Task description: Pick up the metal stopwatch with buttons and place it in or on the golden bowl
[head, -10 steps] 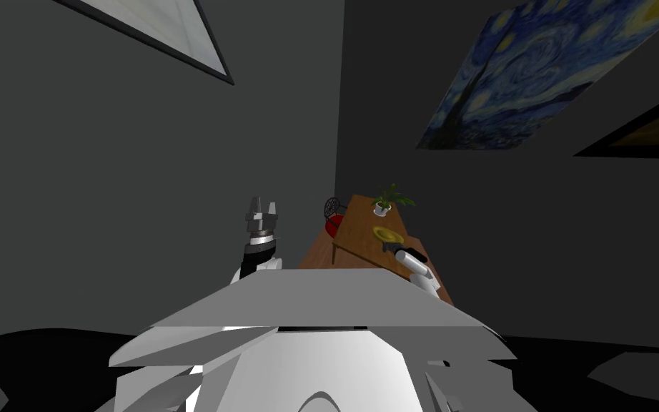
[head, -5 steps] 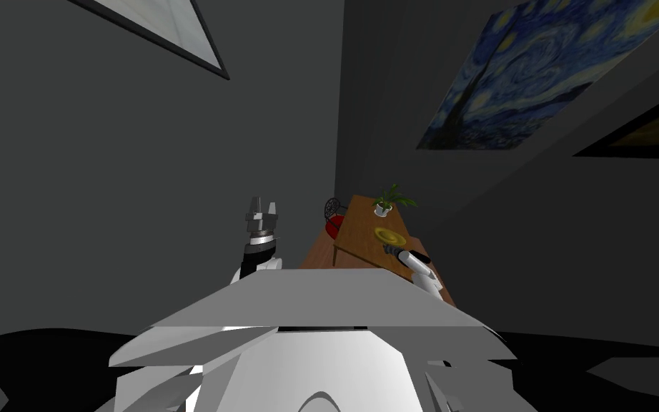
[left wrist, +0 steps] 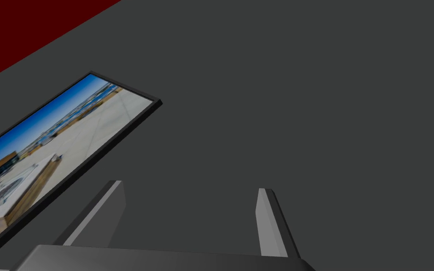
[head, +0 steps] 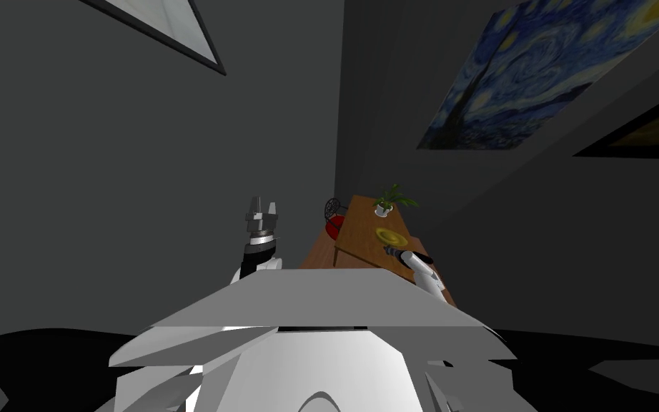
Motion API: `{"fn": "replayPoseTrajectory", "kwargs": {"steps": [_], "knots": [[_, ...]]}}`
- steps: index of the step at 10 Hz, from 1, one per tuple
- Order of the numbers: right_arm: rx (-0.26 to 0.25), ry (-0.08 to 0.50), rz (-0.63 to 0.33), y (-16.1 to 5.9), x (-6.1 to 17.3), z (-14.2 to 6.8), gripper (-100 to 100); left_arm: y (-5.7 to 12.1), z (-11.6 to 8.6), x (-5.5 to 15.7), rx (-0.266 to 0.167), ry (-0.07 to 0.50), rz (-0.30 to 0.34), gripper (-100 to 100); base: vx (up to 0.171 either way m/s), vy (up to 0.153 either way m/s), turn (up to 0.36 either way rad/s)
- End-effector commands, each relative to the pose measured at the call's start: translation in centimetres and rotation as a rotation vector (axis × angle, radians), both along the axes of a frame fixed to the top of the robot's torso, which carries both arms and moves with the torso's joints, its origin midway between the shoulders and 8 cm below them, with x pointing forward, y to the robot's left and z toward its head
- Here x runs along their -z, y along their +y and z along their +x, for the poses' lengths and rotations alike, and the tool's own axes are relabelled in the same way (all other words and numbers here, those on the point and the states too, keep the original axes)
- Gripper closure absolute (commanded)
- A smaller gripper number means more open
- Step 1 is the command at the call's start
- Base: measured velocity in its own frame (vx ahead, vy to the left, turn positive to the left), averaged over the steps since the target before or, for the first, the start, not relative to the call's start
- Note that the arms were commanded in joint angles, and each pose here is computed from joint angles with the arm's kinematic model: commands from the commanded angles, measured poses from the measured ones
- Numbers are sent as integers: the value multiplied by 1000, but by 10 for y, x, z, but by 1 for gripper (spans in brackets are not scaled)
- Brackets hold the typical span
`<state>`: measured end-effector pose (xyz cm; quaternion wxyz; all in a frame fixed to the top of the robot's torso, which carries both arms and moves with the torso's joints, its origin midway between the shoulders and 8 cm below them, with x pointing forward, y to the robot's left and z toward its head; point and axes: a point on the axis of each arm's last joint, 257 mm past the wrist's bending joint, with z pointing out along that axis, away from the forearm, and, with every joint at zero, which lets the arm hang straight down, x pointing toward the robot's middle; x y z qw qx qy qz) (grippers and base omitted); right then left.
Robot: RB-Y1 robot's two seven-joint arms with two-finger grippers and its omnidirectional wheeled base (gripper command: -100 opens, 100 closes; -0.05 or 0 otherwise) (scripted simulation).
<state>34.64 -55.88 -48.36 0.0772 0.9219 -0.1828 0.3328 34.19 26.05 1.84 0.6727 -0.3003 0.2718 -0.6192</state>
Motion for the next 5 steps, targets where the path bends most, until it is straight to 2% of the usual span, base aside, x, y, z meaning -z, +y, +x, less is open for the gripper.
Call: {"fn": "replayPoseTrajectory", "kwargs": {"steps": [1, 2, 3, 4, 5], "knots": [[0, 0, 0, 0, 0, 0, 0, 0, 0, 0, 0, 0, 0, 0, 0, 0, 0], [-3, -1, -1, 9, 9, 0, -100, 0, 0, 0, 0, 0, 0, 0, 31, -46, -23], [-4, -1, -1, 15, 14, 0, -100, 0, 0, 0, 0, 0, 0, 0, 60, -85, -17], [-2, 1, 3, 11, 12, -1, -100, 0, 0, 0, 0, 0, 0, 0, 29, -39, 4], [-3, 0, 0, 11, 13, -1, 100, 0, 0, 0, 0, 0, 0, 0, 5, -7, 2]]}}
